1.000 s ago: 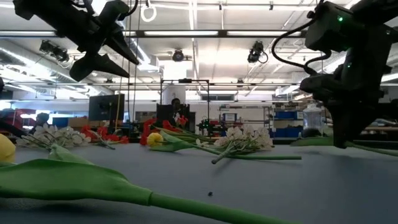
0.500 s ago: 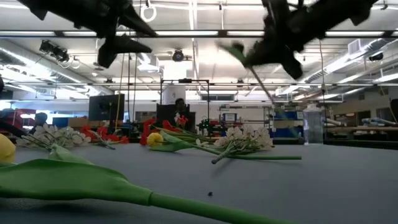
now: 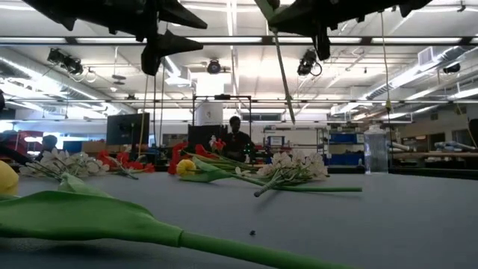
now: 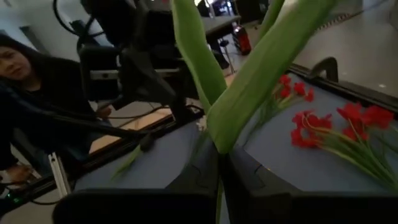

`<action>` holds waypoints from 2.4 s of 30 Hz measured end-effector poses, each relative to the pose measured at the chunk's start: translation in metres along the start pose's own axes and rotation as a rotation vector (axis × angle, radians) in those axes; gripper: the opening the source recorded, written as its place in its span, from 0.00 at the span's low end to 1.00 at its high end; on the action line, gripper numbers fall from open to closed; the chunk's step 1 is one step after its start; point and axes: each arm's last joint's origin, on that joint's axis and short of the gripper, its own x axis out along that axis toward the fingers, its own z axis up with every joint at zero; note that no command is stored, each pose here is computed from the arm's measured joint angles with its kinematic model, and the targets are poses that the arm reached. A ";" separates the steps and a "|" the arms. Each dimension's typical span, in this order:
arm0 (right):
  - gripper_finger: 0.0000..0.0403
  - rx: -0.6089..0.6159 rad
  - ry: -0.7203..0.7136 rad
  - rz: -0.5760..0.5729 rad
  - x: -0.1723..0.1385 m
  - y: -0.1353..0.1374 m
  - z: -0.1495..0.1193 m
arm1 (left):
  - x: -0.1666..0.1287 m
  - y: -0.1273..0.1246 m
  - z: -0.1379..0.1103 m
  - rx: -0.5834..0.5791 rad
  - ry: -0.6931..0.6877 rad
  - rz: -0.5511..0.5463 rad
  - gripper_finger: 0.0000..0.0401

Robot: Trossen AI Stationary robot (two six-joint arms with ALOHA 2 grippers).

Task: Sort flowers into vase by color
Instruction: Put the right black flower into the transparent vase

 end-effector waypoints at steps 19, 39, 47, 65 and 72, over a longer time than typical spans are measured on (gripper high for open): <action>0.04 0.144 0.100 -0.047 0.000 -0.012 -0.005 | -0.009 0.007 0.003 0.017 0.011 0.078 0.47; 0.04 -0.145 -0.144 0.028 0.001 -0.024 0.094 | 0.024 0.002 0.053 0.178 -0.128 -0.004 0.47; 0.04 -0.144 -0.137 0.045 0.001 -0.025 0.096 | 0.048 0.002 0.076 0.221 -0.122 -0.050 0.47; 0.07 -0.137 -0.102 0.127 0.013 -0.018 0.086 | 0.069 0.009 0.077 0.264 -0.047 -0.221 0.47; 0.07 -0.134 -0.105 0.124 0.014 -0.017 0.085 | 0.083 0.014 0.069 0.254 -0.036 -0.271 0.46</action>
